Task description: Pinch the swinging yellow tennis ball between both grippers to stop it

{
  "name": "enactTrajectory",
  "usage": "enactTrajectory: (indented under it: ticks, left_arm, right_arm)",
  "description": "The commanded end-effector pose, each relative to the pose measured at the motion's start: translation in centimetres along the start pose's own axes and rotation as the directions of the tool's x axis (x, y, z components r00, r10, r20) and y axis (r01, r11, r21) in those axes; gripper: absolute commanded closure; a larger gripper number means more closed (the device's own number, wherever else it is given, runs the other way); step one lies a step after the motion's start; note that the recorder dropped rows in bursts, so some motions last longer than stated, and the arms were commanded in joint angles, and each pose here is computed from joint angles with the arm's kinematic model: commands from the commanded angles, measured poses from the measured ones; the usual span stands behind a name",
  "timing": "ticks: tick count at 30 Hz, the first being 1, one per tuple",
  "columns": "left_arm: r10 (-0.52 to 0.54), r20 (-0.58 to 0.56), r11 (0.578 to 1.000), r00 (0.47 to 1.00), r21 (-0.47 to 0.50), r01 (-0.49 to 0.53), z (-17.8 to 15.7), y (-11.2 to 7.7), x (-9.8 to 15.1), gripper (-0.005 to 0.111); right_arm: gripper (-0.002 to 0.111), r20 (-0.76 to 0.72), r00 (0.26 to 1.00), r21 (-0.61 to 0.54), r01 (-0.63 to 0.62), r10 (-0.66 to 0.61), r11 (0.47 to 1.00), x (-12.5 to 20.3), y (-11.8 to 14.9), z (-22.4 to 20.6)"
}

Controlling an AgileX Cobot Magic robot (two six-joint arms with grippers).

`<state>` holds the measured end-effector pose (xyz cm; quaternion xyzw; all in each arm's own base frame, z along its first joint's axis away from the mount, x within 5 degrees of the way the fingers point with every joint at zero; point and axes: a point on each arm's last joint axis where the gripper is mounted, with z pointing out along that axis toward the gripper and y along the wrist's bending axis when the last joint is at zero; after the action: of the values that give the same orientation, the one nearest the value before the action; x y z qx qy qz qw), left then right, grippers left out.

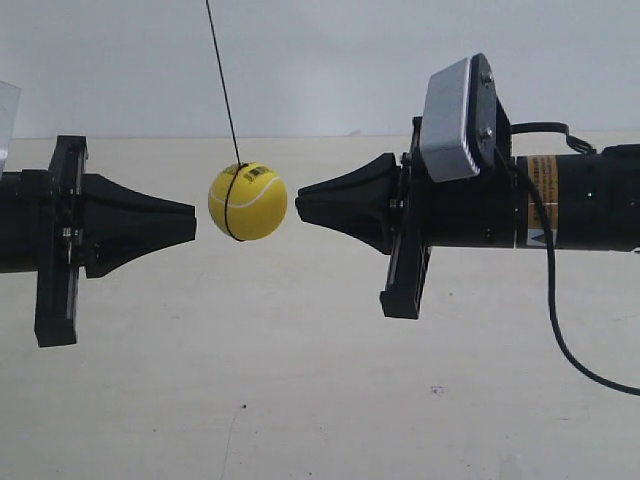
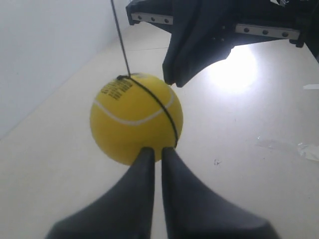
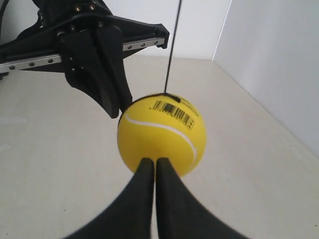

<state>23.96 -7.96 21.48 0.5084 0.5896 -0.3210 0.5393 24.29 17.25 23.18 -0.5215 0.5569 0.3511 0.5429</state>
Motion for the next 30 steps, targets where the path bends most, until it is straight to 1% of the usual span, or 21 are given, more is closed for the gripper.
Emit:
enactTrajectory:
  ticks: [1,8,13,30]
  left_arm:
    - [0.010,0.016,1.000,1.000,0.000,-0.010,0.16,0.12,-0.26,0.102]
    - [0.026,0.017,1.000,1.000,-0.002,-0.026,0.16,0.13,-0.27,0.102]
    - [0.022,0.028,1.000,0.999,-0.018,-0.021,0.19,0.26,-0.39,0.102]
    - [0.022,0.029,1.000,0.999,-0.016,-0.022,0.23,0.23,-0.40,0.102]
  right_arm:
    - [0.108,0.000,1.000,0.006,0.015,-0.015,1.000,-0.14,-0.14,0.06]
    - [0.108,-0.003,1.000,0.008,0.027,-0.027,1.000,-0.11,-0.16,0.06]
    - [0.108,0.003,1.000,0.017,0.030,-0.030,0.999,-0.17,-0.24,0.06]
    - [0.108,0.017,0.999,0.017,0.029,-0.030,0.999,-0.29,-0.24,0.06]
